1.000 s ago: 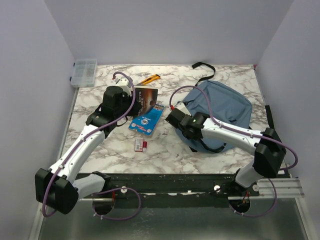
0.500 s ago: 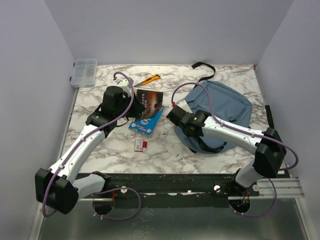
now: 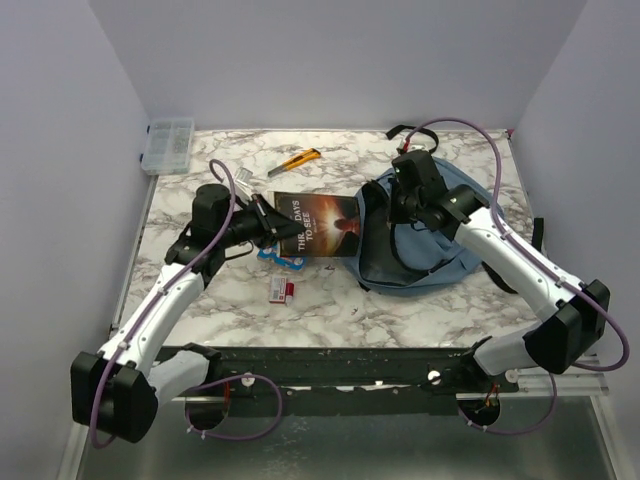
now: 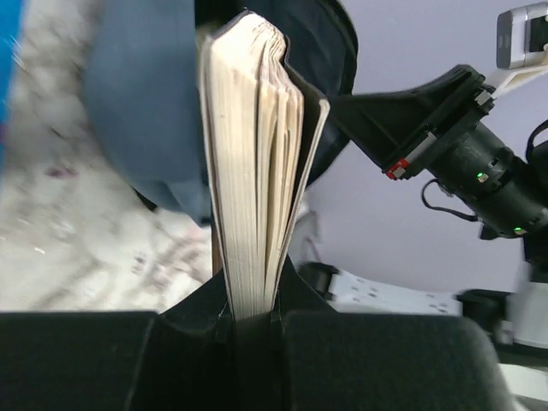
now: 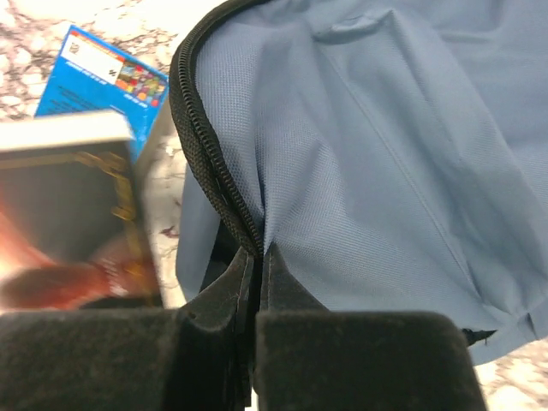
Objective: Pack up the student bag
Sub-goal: Place the book in the student bag.
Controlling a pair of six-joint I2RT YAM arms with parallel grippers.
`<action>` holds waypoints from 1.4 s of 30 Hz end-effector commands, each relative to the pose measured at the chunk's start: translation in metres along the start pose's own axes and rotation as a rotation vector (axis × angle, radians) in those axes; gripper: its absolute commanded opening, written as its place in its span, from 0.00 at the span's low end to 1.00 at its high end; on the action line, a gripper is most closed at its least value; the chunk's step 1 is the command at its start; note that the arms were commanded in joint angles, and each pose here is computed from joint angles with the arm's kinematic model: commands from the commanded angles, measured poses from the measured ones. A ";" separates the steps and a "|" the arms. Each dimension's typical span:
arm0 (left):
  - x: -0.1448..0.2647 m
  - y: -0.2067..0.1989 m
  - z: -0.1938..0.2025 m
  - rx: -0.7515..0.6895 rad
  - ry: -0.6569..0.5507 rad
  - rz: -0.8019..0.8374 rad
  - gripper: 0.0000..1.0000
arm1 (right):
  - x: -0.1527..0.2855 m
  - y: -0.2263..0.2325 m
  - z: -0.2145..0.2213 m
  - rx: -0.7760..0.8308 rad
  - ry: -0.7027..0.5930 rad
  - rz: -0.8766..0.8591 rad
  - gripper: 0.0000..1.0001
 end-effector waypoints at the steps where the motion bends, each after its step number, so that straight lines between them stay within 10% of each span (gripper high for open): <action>1: -0.013 -0.024 0.030 0.245 0.178 0.134 0.00 | 0.006 0.029 -0.020 -0.104 -0.032 -0.187 0.01; 15: -0.113 -0.016 0.037 0.558 0.058 0.036 0.00 | 0.024 0.038 -0.031 -0.167 -0.061 -0.265 0.01; 31: -0.202 -0.071 0.022 0.462 -0.208 0.337 0.00 | 0.036 0.065 -0.024 -0.199 -0.001 -0.432 0.01; 42: -0.292 -0.046 0.044 0.511 -0.290 0.219 0.00 | 0.034 0.047 -0.024 -0.178 -0.014 -0.333 0.00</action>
Point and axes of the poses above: each gripper's point midway between its finger pads, its own x axis back along the fingers, its own y axis along the line the jaws close on, z = x × y, the point moved 1 cm from there along x, back along the fingers, and after that the axes turned 3 degrees about x, right-handed, at the moved point
